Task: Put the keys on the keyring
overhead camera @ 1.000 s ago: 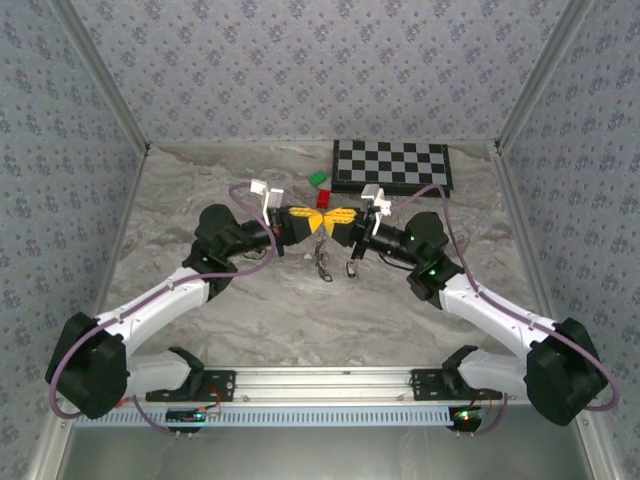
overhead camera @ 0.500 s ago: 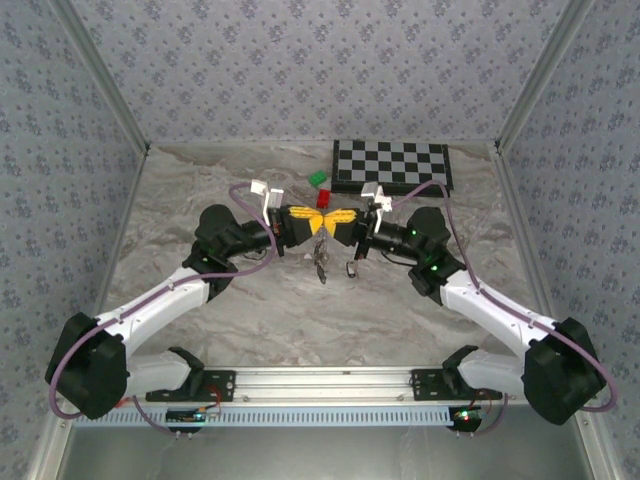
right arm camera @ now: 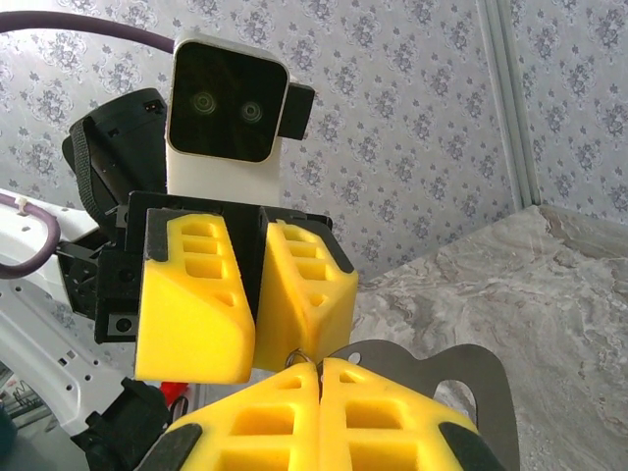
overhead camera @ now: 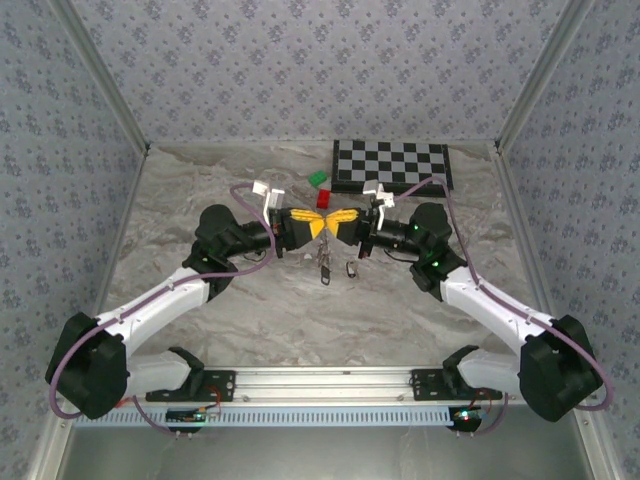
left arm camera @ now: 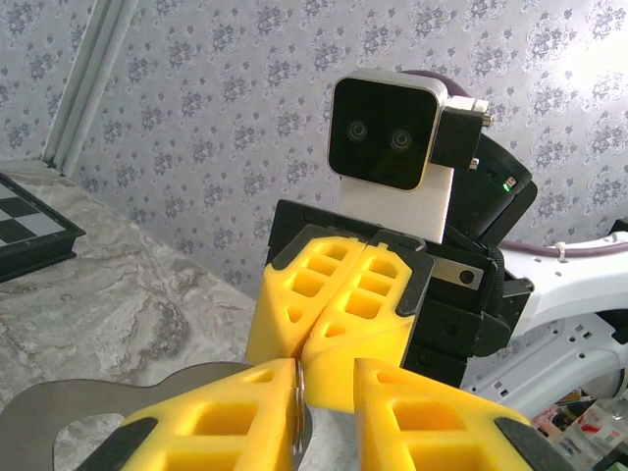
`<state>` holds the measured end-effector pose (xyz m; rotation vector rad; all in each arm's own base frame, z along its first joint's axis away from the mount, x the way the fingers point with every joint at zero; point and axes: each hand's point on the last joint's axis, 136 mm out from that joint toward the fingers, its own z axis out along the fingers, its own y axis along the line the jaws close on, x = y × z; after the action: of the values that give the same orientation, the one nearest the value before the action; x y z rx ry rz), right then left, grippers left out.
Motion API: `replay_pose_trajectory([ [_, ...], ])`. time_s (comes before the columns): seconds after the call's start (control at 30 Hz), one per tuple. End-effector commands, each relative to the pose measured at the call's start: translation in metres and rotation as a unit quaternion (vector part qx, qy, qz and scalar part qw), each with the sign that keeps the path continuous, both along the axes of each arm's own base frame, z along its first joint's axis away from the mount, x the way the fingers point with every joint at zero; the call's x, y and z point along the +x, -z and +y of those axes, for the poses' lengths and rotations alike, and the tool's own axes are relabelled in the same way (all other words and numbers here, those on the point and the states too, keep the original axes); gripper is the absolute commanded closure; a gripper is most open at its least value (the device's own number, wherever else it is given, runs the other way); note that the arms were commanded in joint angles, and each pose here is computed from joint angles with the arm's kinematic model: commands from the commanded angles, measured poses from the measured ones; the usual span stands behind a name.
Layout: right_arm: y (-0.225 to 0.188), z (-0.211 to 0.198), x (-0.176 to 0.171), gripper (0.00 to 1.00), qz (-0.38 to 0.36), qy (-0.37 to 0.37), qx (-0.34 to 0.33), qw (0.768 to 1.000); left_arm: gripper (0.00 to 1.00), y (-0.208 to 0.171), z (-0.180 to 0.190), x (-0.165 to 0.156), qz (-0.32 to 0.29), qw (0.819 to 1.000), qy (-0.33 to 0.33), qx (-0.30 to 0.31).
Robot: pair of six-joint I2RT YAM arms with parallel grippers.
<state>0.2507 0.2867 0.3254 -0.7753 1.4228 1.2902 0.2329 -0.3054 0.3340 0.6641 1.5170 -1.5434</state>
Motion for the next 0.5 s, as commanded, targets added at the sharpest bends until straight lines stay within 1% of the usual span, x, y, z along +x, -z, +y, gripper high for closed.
replay_pose_trajectory([
  [0.0, -0.0214, -0.0043, 0.0056, 1.00, -0.023, 0.012, 0.022, 0.999, 0.79, -0.0171, -0.0014, -0.0131, -0.025, 0.999, 0.033, -0.017],
  [0.17, -0.0220, -0.0049, 0.0065, 1.00, -0.024, 0.014, 0.023, 0.999, 0.81, -0.0151, -0.0034, -0.0127, -0.021, 0.999, 0.039, -0.016],
  [0.23, -0.0219, -0.0049, 0.0065, 1.00, -0.023, 0.014, 0.023, 0.999, 0.84, -0.0144, -0.0039, -0.0131, -0.021, 0.999, 0.041, -0.015],
  [0.47, -0.0212, -0.0055, 0.0075, 1.00, -0.023, 0.015, 0.023, 0.999, 0.86, -0.0176, -0.0032, -0.0161, -0.027, 0.998, 0.047, -0.018],
])
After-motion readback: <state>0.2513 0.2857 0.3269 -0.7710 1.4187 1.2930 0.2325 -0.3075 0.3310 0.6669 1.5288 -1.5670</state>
